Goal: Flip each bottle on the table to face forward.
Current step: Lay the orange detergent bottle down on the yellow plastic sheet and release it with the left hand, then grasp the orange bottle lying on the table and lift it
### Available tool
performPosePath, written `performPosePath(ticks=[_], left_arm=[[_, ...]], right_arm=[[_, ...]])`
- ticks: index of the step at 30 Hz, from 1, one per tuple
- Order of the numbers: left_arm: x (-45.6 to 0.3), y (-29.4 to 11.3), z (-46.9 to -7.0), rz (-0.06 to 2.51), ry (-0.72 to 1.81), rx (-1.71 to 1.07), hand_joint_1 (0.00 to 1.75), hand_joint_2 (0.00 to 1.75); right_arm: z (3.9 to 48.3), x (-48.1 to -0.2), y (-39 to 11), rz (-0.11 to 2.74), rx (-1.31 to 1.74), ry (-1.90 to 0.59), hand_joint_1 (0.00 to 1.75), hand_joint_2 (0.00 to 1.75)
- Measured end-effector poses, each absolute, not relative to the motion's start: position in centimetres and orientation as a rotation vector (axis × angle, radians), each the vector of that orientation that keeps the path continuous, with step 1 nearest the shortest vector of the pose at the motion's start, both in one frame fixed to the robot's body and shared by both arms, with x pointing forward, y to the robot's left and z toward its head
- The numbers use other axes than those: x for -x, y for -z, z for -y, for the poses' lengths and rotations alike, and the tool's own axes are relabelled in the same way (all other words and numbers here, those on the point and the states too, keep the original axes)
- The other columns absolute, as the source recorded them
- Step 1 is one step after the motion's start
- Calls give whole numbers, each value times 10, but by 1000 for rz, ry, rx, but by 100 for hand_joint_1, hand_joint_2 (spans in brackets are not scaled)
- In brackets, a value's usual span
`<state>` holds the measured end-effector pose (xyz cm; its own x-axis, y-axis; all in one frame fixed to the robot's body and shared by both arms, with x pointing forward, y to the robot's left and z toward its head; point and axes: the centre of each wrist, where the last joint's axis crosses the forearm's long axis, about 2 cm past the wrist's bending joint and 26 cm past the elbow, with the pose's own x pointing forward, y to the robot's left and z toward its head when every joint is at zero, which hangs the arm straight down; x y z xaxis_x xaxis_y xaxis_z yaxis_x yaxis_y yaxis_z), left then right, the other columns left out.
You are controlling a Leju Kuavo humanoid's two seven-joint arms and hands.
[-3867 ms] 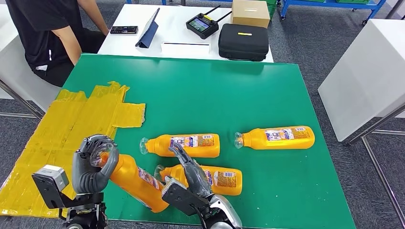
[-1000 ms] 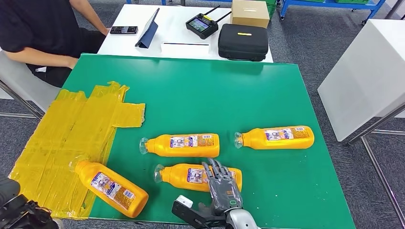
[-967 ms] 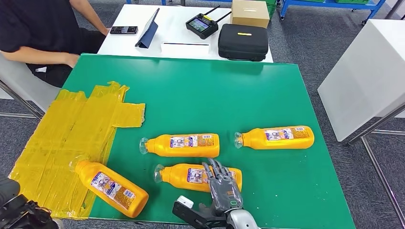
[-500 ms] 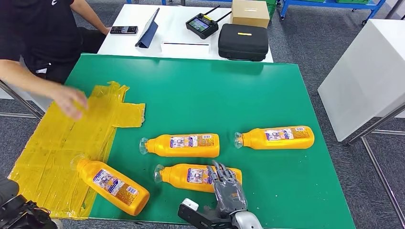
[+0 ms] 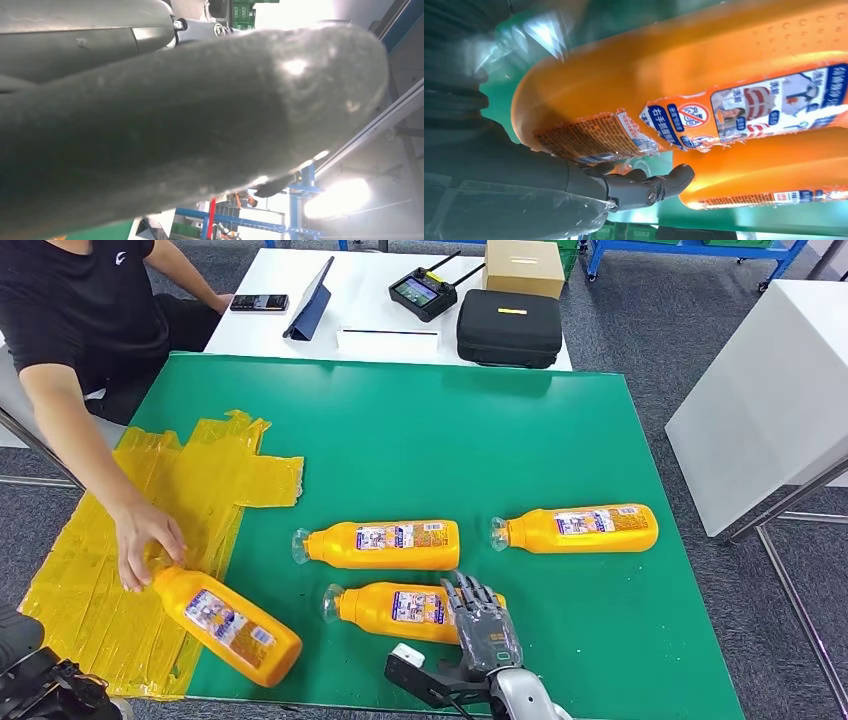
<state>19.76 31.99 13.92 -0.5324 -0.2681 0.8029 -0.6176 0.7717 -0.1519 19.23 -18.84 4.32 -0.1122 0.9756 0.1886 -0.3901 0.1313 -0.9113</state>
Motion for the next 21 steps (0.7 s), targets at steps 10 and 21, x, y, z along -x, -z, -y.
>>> performPosePath(ticks=[10,21], left_arm=[[-199,-135,-322,2139,-573,-638,0,0],[-202,-132,-328,2134,-616,-645,0,0]], right_arm=[[190,-208,-26,1018,711,-1428,164,175],[179,-236,-12,903,605,-1598,175,175]])
